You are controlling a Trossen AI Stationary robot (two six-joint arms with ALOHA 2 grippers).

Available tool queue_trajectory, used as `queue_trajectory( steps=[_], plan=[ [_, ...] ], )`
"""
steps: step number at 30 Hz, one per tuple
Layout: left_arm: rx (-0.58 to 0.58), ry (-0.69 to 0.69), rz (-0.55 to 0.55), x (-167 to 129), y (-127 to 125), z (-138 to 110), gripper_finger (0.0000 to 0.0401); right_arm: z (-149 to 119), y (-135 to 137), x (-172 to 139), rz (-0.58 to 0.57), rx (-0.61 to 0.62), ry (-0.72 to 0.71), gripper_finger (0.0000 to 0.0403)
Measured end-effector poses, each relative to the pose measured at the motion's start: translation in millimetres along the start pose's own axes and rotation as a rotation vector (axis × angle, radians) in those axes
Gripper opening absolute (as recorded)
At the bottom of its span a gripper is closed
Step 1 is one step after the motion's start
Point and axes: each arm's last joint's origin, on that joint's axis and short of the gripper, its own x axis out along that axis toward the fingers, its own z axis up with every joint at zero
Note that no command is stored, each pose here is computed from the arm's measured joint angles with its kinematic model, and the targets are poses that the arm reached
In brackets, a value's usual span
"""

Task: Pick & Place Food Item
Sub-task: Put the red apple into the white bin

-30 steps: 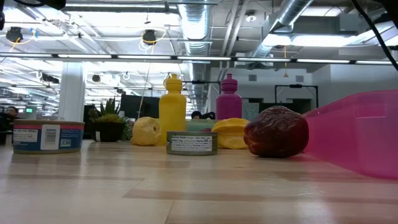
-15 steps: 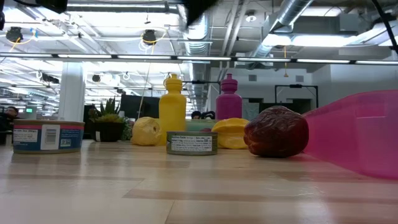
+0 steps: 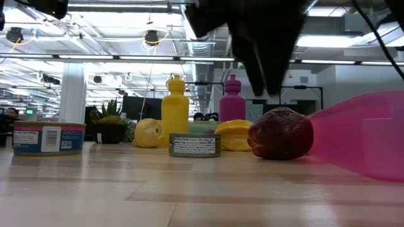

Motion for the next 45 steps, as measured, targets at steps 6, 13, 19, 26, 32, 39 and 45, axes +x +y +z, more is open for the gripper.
queue_trajectory(
  steps=[6,13,19,26,32,39,45],
  plan=[
    [0.000,0.001,0.000,0.0,0.0,-0.1,0.0363,0.3,-16.8,31.6,-0.007,-0.008,0.123,0.0394],
    [0.000,0.001,0.000,0.0,0.0,0.0,0.0363,6.8,-29.5,67.3,-0.020,0.013,0.138,0.0394],
    [-0.002,0.004,-0.001,0.0,0.0,-0.4,0.0363,5.3,-27.4,85.9,-0.003,0.003,0.127,0.0367],
    [-0.001,0.009,0.000,0.0,0.1,-0.9,0.0363,2.6,-18.7,86.4,-0.029,0.033,0.101,0.0249],
    [-0.002,0.009,-0.004,0.0,0.0,-0.8,0.0363,6.7,-9.0,72.5,-0.036,0.055,0.041,0.0228],
    [0.003,0.011,-0.003,0.0,0.0,-1.0,0.0362,13.8,9.8,23.9,-0.064,0.062,-0.157,0.0228],
    [0.003,0.010,0.061,-0.1,1.9,-1.0,0.0362,27.2,34.1,-37.7,-0.050,0.015,-0.556,0.0228]
  ],
)
